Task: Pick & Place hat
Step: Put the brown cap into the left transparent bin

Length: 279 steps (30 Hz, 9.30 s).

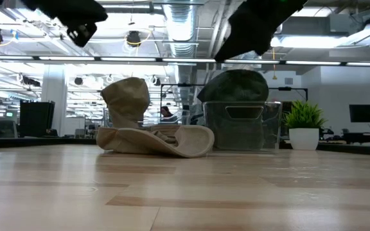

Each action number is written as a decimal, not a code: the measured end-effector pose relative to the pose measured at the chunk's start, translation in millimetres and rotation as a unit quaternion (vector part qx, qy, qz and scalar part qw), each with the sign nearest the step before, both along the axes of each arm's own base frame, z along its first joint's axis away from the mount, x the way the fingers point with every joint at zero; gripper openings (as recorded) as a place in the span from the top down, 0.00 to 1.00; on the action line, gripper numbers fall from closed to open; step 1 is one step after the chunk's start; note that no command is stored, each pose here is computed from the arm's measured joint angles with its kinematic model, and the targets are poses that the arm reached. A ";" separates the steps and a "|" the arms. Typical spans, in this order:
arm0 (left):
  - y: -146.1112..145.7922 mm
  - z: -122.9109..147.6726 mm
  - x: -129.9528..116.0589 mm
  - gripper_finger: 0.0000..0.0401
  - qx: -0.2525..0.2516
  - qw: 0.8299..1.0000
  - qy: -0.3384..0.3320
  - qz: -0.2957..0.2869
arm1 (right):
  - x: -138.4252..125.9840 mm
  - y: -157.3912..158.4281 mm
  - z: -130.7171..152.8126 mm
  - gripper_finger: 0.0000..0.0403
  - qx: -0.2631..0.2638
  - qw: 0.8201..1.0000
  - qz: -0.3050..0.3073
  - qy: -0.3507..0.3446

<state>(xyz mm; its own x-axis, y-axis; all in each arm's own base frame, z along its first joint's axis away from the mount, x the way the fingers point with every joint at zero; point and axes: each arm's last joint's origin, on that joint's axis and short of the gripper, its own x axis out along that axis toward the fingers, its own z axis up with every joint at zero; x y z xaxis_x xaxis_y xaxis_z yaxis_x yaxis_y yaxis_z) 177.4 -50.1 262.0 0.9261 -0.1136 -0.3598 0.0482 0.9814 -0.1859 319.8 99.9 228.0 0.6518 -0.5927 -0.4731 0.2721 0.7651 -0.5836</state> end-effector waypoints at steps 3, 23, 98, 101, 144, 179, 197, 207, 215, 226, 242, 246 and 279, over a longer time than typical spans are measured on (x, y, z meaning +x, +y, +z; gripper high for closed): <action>-14.0 -21.9 -3.1 0.89 -0.010 0.999 -0.028 -0.038 | -3.5 12.5 -0.6 1.00 0.030 0.999 0.021 -0.006; -37.3 -94.1 -15.1 0.89 -0.079 0.995 -0.067 -0.005 | 17.0 49.9 -53.3 1.00 0.162 0.984 0.074 -0.011; -85.0 -126.1 -20.4 0.89 -0.143 0.989 -0.030 -0.041 | 43.1 72.4 -51.3 0.99 0.117 0.975 -0.039 -0.184; -85.1 -126.1 -20.4 0.89 -0.143 0.989 -0.030 -0.041 | 29.0 84.6 -32.1 0.99 0.110 0.971 -0.041 -0.211; -85.7 -125.9 -20.8 0.89 -0.146 0.988 -0.027 -0.050 | -43.8 26.9 -62.2 0.99 0.343 0.776 0.103 -0.519; -88.2 -125.5 -22.9 0.89 -0.145 0.987 -0.030 -0.055 | -81.1 -10.0 86.1 0.99 0.262 0.747 0.417 -0.447; -60.7 -60.4 -21.1 0.89 -0.043 0.963 -0.261 -0.047 | -209.9 -52.2 72.3 1.00 0.101 0.789 0.308 -0.521; -15.3 -32.7 -12.9 0.89 0.050 0.939 -0.332 0.068 | -201.6 -68.5 17.4 1.00 0.168 0.761 0.353 -0.517; 10.5 -4.6 31.8 0.90 0.079 0.930 -0.354 0.064 | -185.8 -70.1 14.8 1.00 0.208 0.727 0.403 -0.515; 10.3 41.9 96.1 0.96 0.150 0.933 -0.324 0.050 | -173.6 -53.7 4.1 1.00 0.215 0.720 0.455 -0.477; 7.3 61.5 170.7 0.99 0.133 0.934 -0.329 -0.048 | -163.9 -47.6 -3.4 0.99 0.184 0.737 0.445 -0.474; 3.2 72.8 185.6 0.99 0.115 0.933 -0.331 -0.084 | -162.7 -52.7 -2.8 0.99 0.176 0.746 0.425 -0.481; 27.8 117.2 194.8 0.99 0.021 0.928 -0.325 -0.179 | -156.4 -62.5 12.5 0.99 0.142 0.752 0.391 -0.511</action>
